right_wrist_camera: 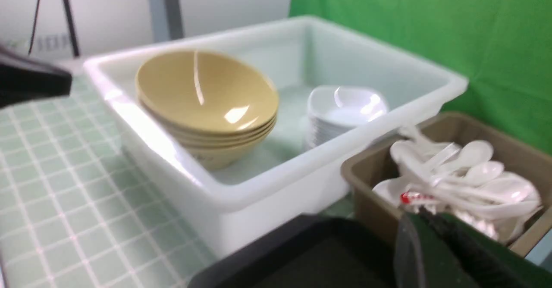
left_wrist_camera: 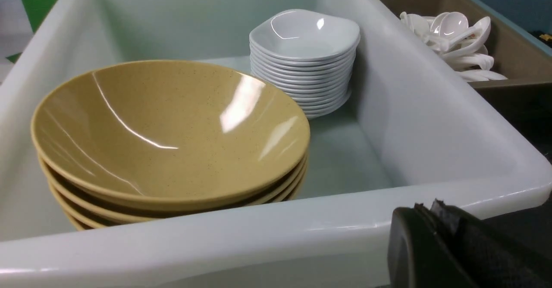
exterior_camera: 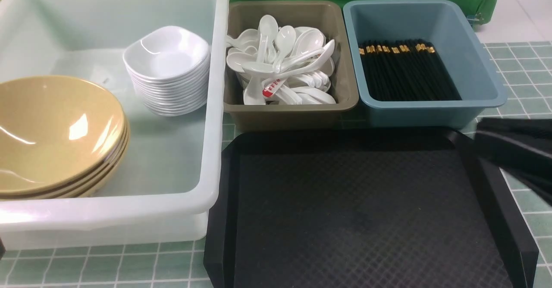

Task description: On blue table put chopsticks spoon bowls plates into blue grey white boxes.

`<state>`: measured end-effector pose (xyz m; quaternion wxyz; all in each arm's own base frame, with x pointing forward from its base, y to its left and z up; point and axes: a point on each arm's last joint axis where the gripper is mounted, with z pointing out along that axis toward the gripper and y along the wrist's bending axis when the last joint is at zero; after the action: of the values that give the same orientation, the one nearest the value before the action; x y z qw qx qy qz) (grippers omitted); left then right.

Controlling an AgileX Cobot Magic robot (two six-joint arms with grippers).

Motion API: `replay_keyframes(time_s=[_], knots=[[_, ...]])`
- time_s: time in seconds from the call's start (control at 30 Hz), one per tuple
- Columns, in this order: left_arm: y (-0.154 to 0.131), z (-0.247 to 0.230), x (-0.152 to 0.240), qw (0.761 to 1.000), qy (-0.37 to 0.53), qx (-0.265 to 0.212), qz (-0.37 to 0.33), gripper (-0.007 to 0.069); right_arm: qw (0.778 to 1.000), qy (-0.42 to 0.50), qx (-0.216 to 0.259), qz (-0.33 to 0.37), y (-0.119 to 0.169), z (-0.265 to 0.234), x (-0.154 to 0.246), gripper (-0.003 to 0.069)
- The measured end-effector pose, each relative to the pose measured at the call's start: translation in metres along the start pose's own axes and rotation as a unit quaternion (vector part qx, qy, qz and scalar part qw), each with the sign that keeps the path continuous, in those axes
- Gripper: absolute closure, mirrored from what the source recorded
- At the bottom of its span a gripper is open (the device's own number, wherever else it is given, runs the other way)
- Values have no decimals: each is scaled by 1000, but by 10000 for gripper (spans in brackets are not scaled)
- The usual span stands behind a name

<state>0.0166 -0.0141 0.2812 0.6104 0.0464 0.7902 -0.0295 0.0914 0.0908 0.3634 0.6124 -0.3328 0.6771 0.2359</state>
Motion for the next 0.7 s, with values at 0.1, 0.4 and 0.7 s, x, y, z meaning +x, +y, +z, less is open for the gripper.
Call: replay_keyframes(time_s=[0.1, 0.4, 0.7], knots=[[1, 0, 0, 1000, -2, -3, 4, 637, 1000, -18, 10, 2, -1, -3, 1, 606], [2, 0, 0, 1000, 0, -9, 10, 637, 1000, -19, 12, 6, -1, -3, 1, 598], [2, 0, 0, 1000, 2, -9, 10, 637, 1000, -20, 11, 6, -1, -3, 1, 587]])
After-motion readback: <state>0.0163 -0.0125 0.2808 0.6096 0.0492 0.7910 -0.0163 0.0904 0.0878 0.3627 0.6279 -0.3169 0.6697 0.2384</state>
